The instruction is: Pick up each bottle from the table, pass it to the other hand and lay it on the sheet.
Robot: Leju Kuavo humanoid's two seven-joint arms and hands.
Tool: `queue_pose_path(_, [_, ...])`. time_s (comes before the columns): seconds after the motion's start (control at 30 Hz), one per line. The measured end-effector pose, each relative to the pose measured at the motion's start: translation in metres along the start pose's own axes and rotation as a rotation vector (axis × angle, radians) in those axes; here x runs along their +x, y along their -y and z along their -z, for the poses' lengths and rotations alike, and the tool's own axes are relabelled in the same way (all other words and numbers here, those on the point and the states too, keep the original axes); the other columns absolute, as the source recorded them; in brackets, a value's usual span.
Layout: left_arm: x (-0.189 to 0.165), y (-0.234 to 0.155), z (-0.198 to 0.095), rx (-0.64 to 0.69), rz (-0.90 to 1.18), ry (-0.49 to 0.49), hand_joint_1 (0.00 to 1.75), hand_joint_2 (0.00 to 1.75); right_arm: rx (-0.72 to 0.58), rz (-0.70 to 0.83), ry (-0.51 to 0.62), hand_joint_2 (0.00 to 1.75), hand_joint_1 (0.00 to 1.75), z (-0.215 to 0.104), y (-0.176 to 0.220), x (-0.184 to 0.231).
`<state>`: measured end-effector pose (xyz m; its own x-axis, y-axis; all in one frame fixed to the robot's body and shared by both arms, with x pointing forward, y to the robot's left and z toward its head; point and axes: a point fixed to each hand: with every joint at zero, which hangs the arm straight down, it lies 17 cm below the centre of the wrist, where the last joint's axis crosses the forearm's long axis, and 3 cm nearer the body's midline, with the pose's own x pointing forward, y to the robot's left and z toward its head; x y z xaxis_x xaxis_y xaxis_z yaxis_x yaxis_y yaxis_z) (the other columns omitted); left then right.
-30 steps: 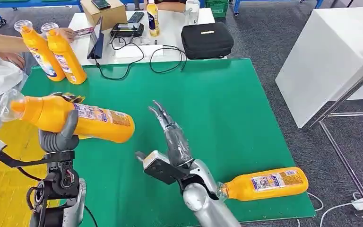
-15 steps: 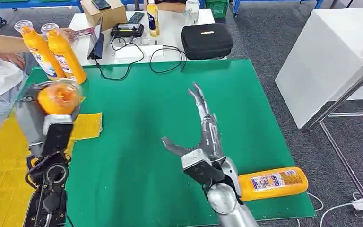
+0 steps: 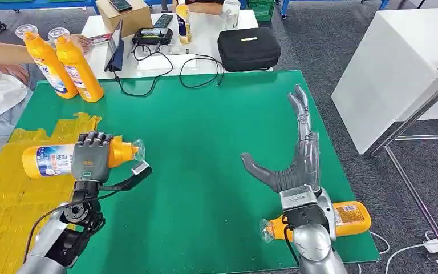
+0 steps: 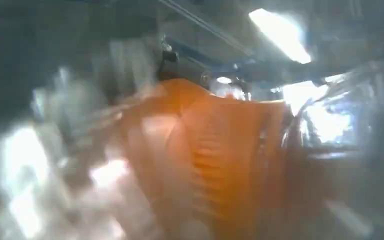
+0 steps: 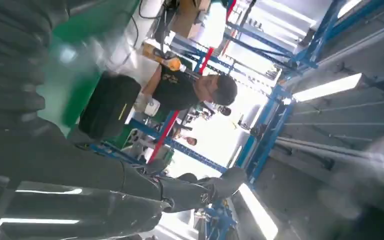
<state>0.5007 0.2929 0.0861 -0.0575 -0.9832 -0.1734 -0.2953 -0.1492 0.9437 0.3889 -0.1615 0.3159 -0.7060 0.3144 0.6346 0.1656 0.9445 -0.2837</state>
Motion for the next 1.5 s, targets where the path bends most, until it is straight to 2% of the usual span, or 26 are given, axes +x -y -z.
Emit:
queue_pose_path(0.07, [-0.005,0.013,-0.004,-0.036,0.036,-0.013,1.75,1.75,-0.002,-0.003,0.002,1.75,0.0,-0.002,0.003,0.0])
queue_pose_path(0.2, [-0.007,0.032,-0.012,-0.087,0.089,0.027,1.75,1.75,-0.005,-0.008,0.002,1.75,0.0,-0.003,0.006,0.0])
queue_pose_path(0.4, [-0.009,0.044,-0.017,-0.119,0.123,0.057,1.75,1.75,-0.003,-0.011,0.003,1.75,0.0,-0.004,0.007,0.0])
queue_pose_path(0.53, [-0.015,0.049,-0.019,-0.136,0.149,0.044,1.75,1.75,-0.006,-0.015,0.004,1.75,0.0,-0.004,0.009,0.0])
queue_pose_path(0.67, [-0.024,0.066,-0.031,-0.189,0.169,0.061,1.75,1.75,-0.01,-0.019,-0.001,1.75,0.0,-0.007,0.01,-0.001])
queue_pose_path(1.0, [-0.087,0.09,-0.052,-0.278,0.171,-0.064,1.75,1.75,-0.002,-0.014,-0.017,1.75,0.0,-0.01,0.008,-0.008])
queue_pose_path(1.27, [-0.114,0.097,-0.062,-0.314,0.056,-0.146,1.73,1.75,0.014,-0.01,-0.03,1.75,0.0,-0.013,0.002,-0.013])
queue_pose_path(1.3, [-0.117,0.098,-0.062,-0.316,0.043,-0.152,0.23,1.75,0.018,-0.009,-0.031,1.75,0.0,-0.013,0.001,-0.013])
queue_pose_path(1.33, [-0.118,0.098,-0.063,-0.317,0.031,-0.157,0.07,1.75,0.022,-0.007,-0.033,1.75,0.0,-0.014,0.0,-0.014])
queue_pose_path(1.4, [-0.12,0.1,-0.064,-0.322,-0.004,-0.162,0.0,1.75,0.028,-0.007,-0.036,1.75,0.0,-0.014,-0.002,-0.015])
queue_pose_path(1.5, [-0.119,0.103,-0.067,-0.336,-0.067,-0.164,0.0,1.75,0.035,-0.007,-0.035,1.75,0.0,-0.014,-0.005,-0.016])
